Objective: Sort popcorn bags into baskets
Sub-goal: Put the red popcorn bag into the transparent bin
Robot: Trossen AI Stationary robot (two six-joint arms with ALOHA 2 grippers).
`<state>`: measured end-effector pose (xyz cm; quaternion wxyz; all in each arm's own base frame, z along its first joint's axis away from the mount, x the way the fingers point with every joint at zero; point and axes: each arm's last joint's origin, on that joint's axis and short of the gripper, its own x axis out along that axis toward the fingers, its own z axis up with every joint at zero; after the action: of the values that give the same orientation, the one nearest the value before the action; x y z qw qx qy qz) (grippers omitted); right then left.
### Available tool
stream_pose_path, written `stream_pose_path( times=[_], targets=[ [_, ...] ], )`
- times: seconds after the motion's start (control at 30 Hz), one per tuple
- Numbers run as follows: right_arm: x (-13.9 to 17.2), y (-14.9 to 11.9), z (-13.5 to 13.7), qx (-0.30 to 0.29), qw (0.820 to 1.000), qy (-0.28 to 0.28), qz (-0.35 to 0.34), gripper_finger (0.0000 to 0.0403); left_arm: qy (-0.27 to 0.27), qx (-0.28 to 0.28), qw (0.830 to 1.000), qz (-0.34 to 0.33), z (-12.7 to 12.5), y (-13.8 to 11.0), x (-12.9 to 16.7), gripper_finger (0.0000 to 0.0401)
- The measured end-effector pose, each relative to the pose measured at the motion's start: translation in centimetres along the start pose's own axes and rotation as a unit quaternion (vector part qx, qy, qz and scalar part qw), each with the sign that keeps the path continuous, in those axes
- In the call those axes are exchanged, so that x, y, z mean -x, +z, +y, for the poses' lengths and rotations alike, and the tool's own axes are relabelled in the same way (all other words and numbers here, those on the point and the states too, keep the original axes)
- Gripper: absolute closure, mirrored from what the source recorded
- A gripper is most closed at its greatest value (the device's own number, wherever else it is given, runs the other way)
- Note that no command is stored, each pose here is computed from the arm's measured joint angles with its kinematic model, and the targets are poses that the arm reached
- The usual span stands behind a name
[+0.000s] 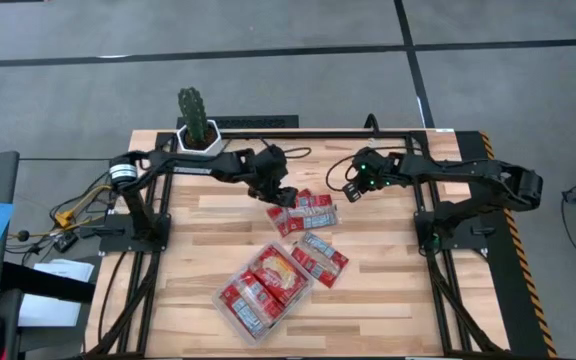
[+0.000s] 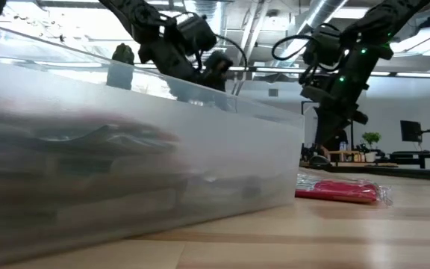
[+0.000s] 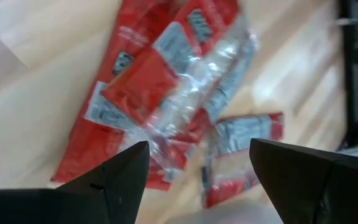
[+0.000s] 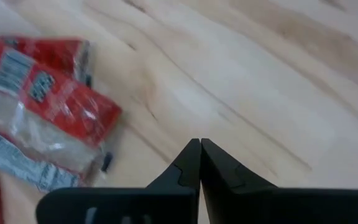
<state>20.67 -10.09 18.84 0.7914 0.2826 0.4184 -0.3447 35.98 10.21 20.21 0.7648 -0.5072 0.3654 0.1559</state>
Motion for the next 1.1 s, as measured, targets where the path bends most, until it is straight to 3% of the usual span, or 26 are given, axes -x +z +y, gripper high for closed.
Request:
stream_pose_path(
  times=[0.23,0.5,0.73,1.1],
  targets=[
    [-1.3,-0.8,0.6,0.009,1.0,-0.002,0.019,0.0375,0.032,0.039,0.999,0.01,1.6,0.0,-2.4,0.0136],
    [-3.4,-1.4,1.7,0.029,0.999,0.001,0.039,0.038,0.026,0.073,0.997,0.022,2.5,-0.2,-4.8,0.0136],
    [-5.4,-1.5,3.2,0.043,0.996,0.066,0.047,0.0368,0.006,0.081,0.997,0.011,2.2,0.1,-5.3,0.0136],
    [-7.1,-1.4,4.4,0.06,0.987,0.14,0.042,0.0383,-0.006,0.09,0.996,0.002,1.9,0.1,-5.4,0.0136]
  ],
)
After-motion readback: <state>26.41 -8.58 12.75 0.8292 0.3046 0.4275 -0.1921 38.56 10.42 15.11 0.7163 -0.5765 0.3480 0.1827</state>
